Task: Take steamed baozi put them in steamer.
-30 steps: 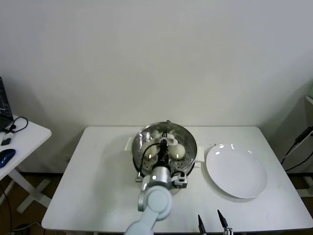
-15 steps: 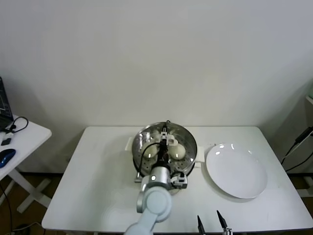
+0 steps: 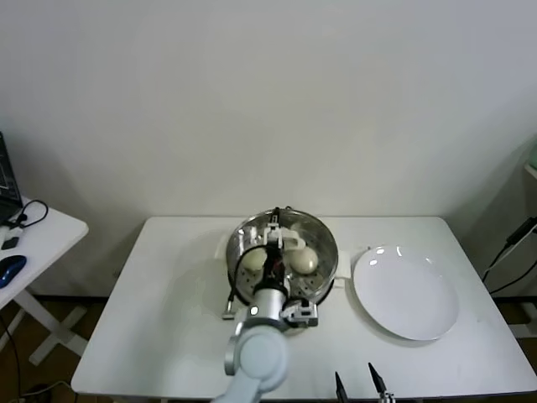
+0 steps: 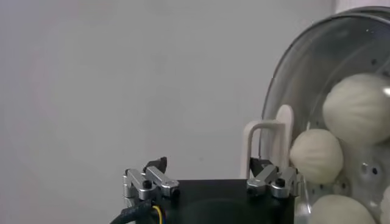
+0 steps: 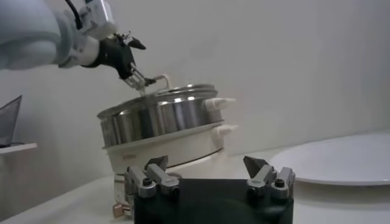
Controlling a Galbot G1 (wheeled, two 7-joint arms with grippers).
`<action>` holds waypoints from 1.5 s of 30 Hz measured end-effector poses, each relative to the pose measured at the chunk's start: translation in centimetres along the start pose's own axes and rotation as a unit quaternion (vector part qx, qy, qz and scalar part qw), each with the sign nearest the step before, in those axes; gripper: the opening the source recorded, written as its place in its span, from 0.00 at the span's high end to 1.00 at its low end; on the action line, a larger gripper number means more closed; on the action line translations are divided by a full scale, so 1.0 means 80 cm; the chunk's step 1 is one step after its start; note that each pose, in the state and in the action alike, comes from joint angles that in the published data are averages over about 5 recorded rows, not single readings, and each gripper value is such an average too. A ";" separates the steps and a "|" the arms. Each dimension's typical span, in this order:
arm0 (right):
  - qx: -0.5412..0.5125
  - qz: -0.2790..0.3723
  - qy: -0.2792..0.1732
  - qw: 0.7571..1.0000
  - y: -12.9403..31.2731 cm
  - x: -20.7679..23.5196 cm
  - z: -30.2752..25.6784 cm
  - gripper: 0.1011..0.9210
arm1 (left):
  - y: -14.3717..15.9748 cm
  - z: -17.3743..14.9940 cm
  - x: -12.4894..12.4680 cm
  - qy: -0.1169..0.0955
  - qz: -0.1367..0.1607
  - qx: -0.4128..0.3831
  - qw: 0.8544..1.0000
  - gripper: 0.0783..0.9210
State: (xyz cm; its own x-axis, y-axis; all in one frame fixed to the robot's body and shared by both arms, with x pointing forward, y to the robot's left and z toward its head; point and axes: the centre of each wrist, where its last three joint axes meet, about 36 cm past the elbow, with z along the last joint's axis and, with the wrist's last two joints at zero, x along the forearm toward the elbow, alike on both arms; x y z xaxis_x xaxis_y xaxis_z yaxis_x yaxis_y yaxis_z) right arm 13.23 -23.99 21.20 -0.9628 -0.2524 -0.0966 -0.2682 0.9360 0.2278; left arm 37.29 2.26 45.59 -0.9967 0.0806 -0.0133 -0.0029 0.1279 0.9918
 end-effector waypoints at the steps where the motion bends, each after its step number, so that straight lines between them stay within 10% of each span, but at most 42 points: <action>1: 0.000 -0.001 0.001 1.000 0.000 0.000 0.001 0.12 | 0.004 0.002 0.003 0.001 0.000 0.008 1.000 0.12; 32: -0.002 0.003 0.006 1.000 0.002 -0.001 0.008 0.12 | 0.022 0.108 0.067 -0.018 0.011 0.117 0.993 0.12; 45: 0.007 0.022 0.006 1.000 -0.004 -0.005 0.006 0.12 | -0.001 0.233 0.081 -0.032 0.067 0.414 0.907 0.12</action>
State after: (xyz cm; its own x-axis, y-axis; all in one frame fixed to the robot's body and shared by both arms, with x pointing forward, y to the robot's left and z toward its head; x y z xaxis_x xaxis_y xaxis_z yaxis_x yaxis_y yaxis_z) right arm 13.71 -24.03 20.69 -0.9741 -0.2131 -0.0753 -0.2247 0.9498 0.2177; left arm 32.35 21.17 43.06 -0.9767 0.2036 0.0677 0.2067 0.8090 0.5503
